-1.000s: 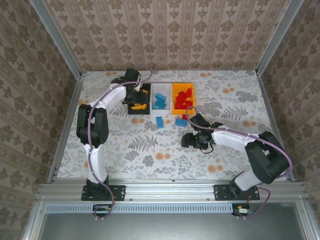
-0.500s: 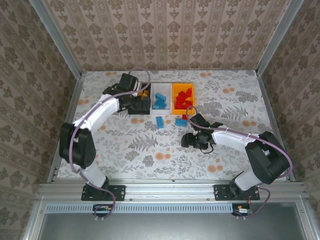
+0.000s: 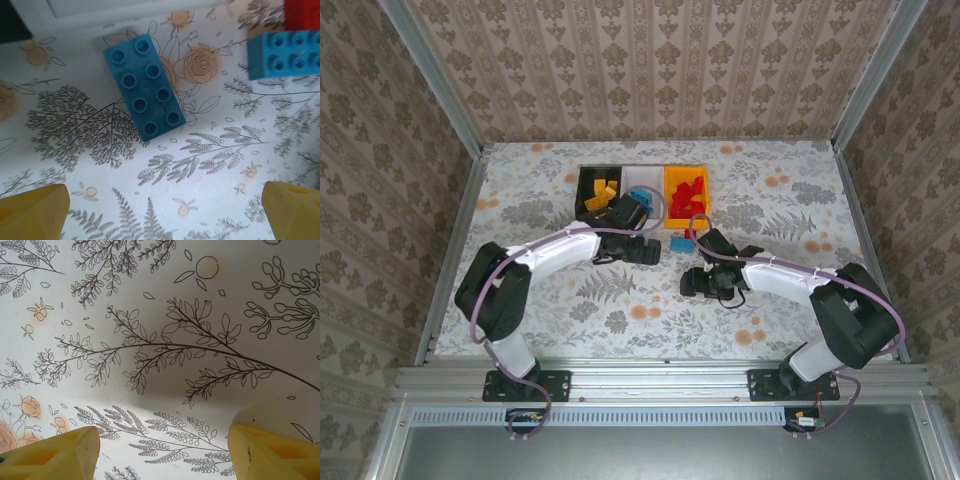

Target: Sort the legos into containers by color

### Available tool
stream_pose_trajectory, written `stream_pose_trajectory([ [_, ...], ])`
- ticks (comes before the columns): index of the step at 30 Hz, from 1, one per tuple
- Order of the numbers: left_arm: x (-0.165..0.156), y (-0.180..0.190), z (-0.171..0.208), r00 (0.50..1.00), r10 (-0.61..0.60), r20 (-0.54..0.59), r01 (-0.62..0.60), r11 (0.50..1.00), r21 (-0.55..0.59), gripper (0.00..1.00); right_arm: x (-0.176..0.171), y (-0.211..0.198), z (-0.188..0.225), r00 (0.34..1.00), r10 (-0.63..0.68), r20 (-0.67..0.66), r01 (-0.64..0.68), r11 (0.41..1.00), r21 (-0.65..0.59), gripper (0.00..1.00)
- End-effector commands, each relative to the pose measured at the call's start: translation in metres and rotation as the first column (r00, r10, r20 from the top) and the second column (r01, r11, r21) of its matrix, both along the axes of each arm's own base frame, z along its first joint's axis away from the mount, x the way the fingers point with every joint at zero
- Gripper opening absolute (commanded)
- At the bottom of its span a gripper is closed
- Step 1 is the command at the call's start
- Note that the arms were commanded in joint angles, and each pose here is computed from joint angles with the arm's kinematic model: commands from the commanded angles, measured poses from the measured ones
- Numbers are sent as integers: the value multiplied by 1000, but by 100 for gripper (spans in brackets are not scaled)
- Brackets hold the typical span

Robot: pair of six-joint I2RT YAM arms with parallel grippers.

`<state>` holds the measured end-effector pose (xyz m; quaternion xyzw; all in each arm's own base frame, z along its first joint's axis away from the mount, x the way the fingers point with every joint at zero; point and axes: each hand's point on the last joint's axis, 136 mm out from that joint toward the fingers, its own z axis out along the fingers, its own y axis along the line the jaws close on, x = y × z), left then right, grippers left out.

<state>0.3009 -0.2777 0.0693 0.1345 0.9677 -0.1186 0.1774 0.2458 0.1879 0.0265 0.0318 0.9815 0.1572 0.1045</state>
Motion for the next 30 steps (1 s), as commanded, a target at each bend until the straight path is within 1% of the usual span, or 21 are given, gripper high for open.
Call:
stream_pose_trajectory([
  [1,16,-10,0,999,41,22,-41,999,1,100,2,1,10,999,-10,32,9,1000,10,70],
  [5,19,-15,-19,999,31,-9,-31,999,28,99,1,-3,9,999,-10,34,10,1000,-3,70],
  [9,26,-15,-32,999,34,-16,-33,998,58,96,2,-1,7,1000,-5,29,5,1000,-2,70],
  [11,31,-14,-36,999,37,-15,-36,997,64,92,3,0,6,1000,-2,26,2,1000,0,70],
  [15,41,-12,-44,999,36,-25,-34,996,85,81,4,1,5,1000,2,22,-1,1000,-2,70],
  [20,54,-7,-46,998,50,-24,-48,995,83,71,2,1,1,1000,0,13,0,1000,1,70],
  [24,58,-6,-49,998,50,-35,-47,996,74,58,1,2,0,1000,-1,9,1,1000,2,70],
  [25,57,-7,-50,998,49,-41,-46,996,71,52,1,2,0,1000,-1,8,1,1000,2,70],
  [27,56,-8,-50,998,48,-46,-45,997,64,36,1,2,-1,1000,-2,7,2,1000,2,70],
  [28,55,-8,-50,998,48,-47,-45,997,60,30,1,2,0,1000,-3,8,3,1000,5,70],
  [30,53,-8,-48,998,47,-49,-45,998,51,27,2,2,0,1000,-6,7,6,1000,7,70],
])
